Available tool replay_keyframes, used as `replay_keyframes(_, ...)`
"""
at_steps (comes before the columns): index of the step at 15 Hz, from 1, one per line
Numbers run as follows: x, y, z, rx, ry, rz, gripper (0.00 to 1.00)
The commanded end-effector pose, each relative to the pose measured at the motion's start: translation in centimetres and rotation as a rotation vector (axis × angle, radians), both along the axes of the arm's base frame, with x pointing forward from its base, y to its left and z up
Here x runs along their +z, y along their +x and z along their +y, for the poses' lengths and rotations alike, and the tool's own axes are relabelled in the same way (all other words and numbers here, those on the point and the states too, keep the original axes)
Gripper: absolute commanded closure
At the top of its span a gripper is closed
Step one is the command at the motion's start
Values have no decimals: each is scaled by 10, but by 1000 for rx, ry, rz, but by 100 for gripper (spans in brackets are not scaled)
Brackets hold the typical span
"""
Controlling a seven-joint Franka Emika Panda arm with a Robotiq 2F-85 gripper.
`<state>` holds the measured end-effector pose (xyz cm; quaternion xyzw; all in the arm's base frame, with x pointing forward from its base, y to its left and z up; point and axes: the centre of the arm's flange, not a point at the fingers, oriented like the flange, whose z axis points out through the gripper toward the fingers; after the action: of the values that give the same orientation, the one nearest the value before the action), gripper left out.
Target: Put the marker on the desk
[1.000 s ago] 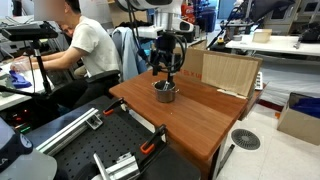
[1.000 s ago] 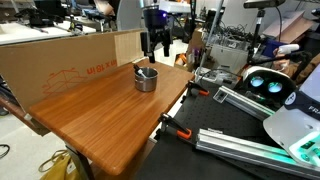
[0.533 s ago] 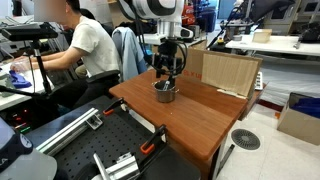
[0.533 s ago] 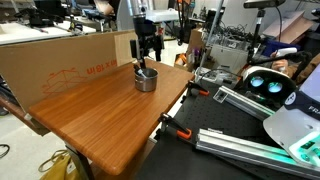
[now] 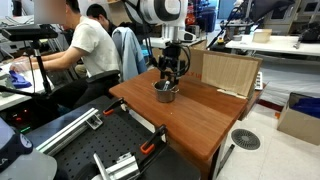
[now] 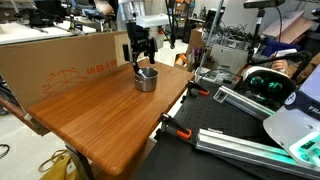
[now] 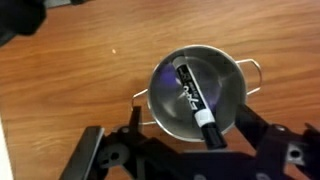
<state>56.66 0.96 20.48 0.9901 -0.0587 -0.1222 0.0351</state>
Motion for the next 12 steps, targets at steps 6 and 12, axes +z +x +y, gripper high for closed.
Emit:
replay_keyframes(6, -10, 19, 20, -6, -40, 24, 35)
replay_keyframes(12, -8, 20, 29, 5, -32, 35, 79)
